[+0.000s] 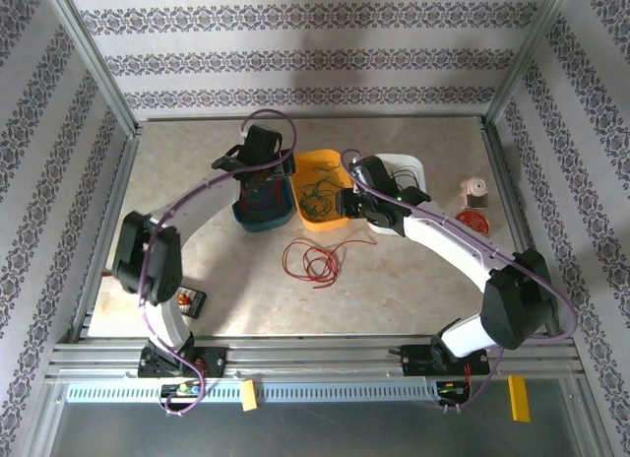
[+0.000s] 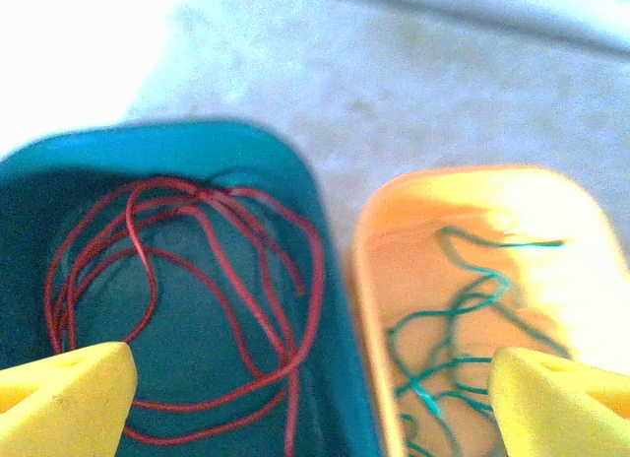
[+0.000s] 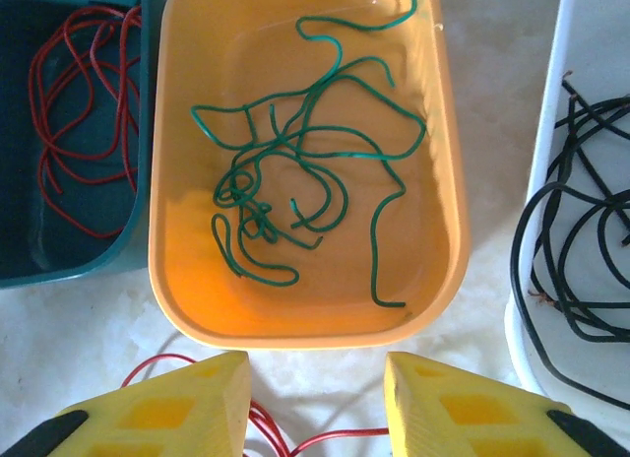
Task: Untangle the cables
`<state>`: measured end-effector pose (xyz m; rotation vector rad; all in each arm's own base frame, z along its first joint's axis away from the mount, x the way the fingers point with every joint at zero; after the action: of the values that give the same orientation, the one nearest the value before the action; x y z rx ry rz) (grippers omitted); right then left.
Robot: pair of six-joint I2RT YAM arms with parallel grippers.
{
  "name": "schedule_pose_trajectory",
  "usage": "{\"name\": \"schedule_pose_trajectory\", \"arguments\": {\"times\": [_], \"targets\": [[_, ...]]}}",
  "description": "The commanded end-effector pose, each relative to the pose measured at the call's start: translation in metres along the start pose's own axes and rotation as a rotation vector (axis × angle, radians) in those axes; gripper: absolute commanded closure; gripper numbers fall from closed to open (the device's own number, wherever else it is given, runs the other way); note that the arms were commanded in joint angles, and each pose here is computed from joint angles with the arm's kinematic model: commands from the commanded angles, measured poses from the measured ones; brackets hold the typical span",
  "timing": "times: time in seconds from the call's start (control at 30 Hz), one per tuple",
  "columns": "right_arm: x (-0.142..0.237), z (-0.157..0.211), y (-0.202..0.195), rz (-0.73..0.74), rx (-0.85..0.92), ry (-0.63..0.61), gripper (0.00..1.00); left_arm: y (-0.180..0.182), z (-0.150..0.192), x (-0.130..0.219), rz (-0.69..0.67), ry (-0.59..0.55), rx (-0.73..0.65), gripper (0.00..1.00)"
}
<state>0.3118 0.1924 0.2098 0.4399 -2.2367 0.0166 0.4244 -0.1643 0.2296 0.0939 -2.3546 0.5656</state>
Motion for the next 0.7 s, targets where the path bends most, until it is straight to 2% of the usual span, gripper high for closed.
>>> {"name": "schedule_pose_trajectory", "arguments": {"times": [0.0,0.07,0.2,0.33,0.4,0.47,0.57,0.67], "targets": [[0.009,0.002,-0.008,0.043,-0.032,-0.044,0.59,-0.007,0.008,0.030,0.033,-0.016,-0.097,0.07],[0.011,0.009,-0.011,0.055,-0.038,-0.041,0.59,-0.011,0.031,0.042,0.080,0.040,-0.165,0.07],[0.009,0.034,-0.021,0.103,-0.068,-0.021,0.59,-0.012,0.103,0.062,0.192,0.226,-0.336,0.07],[0.005,0.052,-0.030,0.140,-0.131,-0.001,0.59,0.008,0.170,0.070,0.203,0.422,-0.449,0.08],[0.004,0.055,-0.031,0.141,-0.141,0.000,0.59,0.024,0.186,0.072,0.142,0.450,-0.491,0.09],[0.003,0.056,-0.031,0.145,-0.148,0.000,0.59,0.040,0.194,0.069,0.087,0.463,-0.468,0.13],[0.001,0.055,-0.030,0.138,-0.151,-0.001,0.59,0.054,0.204,0.062,0.073,0.495,-0.447,0.15],[0.000,0.053,-0.029,0.133,-0.149,0.002,0.59,0.061,0.206,0.048,0.083,0.528,-0.366,0.16]]}}
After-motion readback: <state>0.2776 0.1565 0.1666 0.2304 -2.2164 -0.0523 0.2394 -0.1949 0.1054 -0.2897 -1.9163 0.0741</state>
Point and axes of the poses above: each hand's point on the last joint's axis, 136 mm out from that joint toward the fingers, its own x axis back along the fingers, its own y axis along the line the jaws close on, z = x × y, the point moved 6 cm from there along x, back along the fingers, and after that the axes turned 12 degrees about x, right-handed, at the moved point
